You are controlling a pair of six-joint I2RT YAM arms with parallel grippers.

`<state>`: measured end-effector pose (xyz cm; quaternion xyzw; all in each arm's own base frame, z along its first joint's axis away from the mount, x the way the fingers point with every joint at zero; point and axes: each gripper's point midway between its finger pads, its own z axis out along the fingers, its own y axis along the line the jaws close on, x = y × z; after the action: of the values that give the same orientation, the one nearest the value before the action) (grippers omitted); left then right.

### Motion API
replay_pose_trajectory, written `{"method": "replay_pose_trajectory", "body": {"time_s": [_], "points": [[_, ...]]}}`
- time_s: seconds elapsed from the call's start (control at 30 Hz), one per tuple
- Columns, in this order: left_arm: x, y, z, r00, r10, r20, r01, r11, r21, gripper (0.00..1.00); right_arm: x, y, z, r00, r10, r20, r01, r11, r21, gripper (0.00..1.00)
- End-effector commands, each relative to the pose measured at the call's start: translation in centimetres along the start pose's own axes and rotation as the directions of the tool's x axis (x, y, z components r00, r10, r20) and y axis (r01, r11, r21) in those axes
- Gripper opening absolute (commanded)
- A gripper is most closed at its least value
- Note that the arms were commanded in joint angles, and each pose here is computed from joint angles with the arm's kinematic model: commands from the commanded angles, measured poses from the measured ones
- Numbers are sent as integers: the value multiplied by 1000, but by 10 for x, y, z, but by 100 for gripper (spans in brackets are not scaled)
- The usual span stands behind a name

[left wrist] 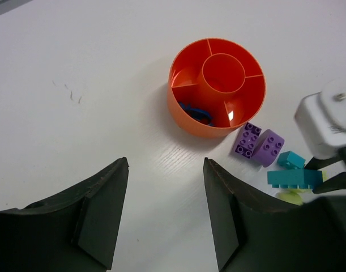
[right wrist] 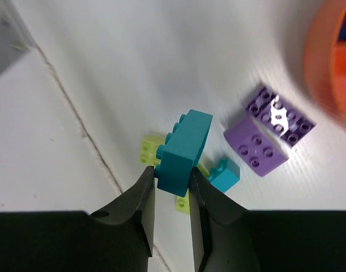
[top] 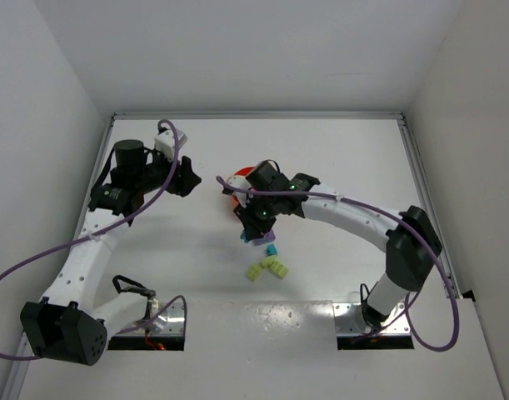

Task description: Sort the legos into containers by color

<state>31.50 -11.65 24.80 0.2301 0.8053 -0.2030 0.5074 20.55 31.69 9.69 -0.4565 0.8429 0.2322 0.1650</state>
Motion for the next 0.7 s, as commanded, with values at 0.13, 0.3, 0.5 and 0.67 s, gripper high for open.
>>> {"method": "replay_pose_trajectory", "body": {"time_s": [0.13,0.3,0.5,0.67], "points": [[-17,0,-1,998,7,60,-7,1000,12,61,-78,-2,-63,971,-113,212,99,992,76,16],[-19,2,3,998,-16,60,16,1000,13,61,-100,-27,-73,964,-127,236,85,980,179,16],[-21,3,3,997,-20,69,20,1000,4,61,-100,-72,-88,968,-65,244,-10,956,294,16],[-21,3,5,997,-31,69,30,999,13,61,-93,-100,-97,969,10,245,-86,950,300,16]]}}
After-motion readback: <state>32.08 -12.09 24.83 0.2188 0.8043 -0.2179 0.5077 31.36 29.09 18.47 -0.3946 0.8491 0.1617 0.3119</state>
